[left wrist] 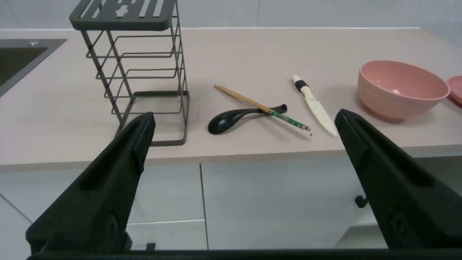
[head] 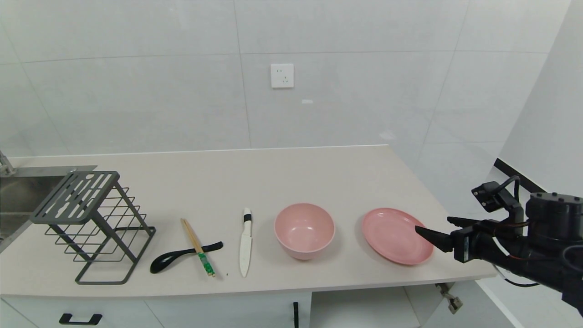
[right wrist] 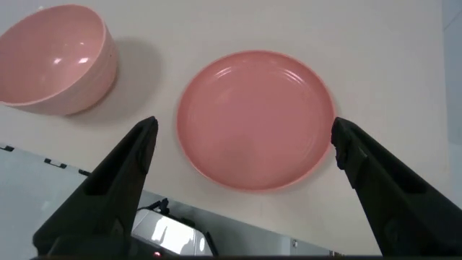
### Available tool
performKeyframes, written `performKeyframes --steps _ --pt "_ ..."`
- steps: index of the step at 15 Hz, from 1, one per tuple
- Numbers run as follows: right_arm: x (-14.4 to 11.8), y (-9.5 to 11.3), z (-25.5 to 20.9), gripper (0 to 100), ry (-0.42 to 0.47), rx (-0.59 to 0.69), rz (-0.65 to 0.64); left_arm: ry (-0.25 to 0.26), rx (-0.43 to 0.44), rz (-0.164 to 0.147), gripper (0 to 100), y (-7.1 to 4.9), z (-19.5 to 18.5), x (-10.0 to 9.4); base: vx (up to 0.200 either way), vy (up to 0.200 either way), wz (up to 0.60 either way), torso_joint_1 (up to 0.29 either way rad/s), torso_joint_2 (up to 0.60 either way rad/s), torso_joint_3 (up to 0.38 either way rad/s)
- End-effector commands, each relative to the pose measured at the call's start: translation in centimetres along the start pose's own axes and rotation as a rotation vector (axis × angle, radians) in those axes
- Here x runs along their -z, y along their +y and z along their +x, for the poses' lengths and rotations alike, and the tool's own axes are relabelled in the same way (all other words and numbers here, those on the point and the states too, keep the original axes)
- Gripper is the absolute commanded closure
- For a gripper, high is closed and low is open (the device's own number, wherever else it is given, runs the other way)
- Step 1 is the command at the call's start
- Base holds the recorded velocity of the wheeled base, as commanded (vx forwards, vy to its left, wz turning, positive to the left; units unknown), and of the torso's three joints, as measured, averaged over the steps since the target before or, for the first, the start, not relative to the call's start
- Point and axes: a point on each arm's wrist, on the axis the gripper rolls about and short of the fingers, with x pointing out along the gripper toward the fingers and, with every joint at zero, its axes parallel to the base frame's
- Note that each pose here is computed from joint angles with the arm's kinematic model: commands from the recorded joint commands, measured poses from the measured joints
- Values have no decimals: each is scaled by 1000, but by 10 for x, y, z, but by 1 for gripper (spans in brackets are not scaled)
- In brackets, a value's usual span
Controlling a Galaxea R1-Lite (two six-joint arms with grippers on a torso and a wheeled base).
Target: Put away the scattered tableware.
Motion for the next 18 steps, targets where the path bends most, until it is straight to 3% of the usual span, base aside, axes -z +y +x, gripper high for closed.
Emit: performKeyframes --steps 1,8,18 --pt "4 -2 4 0 19 0 8 1 0 -2 0 0 0 0 0 0 0 0 0 0" --pt "30 -23 34 0 140 45 61 1 0 -8 0 0 0 0 0 0 0 0 0 0" --pt "49 -40 65 0 155 88 71 1 1 -8 0 0 0 0 0 0 0 0 0 0"
